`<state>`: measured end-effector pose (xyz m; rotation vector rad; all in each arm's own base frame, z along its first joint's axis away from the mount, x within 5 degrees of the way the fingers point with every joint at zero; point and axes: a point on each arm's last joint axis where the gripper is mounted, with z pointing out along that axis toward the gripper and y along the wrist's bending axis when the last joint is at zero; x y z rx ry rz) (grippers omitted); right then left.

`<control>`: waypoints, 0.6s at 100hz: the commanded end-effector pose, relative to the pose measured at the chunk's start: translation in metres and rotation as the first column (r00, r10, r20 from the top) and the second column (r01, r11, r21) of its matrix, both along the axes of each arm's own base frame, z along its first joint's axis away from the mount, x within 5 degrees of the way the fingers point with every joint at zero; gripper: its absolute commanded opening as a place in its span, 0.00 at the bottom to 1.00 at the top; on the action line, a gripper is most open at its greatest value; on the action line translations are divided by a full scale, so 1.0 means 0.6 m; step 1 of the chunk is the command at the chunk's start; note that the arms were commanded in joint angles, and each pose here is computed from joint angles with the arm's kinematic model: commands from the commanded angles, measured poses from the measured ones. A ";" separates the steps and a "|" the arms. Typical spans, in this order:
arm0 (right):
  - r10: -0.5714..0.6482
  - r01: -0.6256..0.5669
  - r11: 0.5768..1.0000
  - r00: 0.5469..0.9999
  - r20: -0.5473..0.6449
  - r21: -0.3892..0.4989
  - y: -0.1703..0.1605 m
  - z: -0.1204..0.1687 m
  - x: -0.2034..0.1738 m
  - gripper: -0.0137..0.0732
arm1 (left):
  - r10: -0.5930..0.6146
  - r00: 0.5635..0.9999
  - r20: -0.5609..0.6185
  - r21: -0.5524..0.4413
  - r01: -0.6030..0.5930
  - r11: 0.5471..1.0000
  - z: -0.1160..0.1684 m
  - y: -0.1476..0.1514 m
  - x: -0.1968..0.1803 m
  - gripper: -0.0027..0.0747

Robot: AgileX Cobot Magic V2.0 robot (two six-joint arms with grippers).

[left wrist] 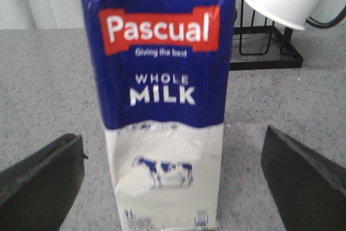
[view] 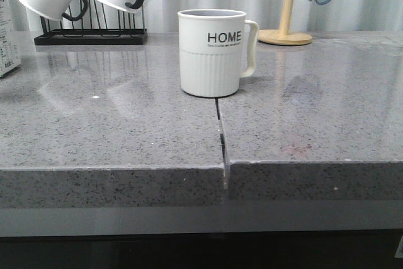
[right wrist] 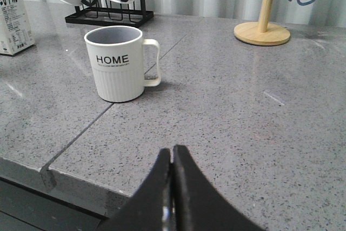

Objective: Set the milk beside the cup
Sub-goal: 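Move the left gripper to the Pascual milk carton and grasp it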

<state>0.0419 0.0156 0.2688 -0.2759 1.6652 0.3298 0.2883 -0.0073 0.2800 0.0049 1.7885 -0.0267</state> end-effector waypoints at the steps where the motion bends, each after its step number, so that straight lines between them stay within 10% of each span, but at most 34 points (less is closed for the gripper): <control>1: 0.001 -0.004 0.999 0.996 0.084 0.035 0.000 0.024 -0.001 0.08 | 0.001 0.989 0.149 -0.015 0.002 1.000 0.046 -0.002 0.017 0.84; 60: 0.001 -0.003 0.999 0.996 0.084 0.034 0.000 0.024 -0.001 0.08 | 0.026 0.984 0.177 -0.028 -0.022 0.999 0.050 0.007 0.080 0.84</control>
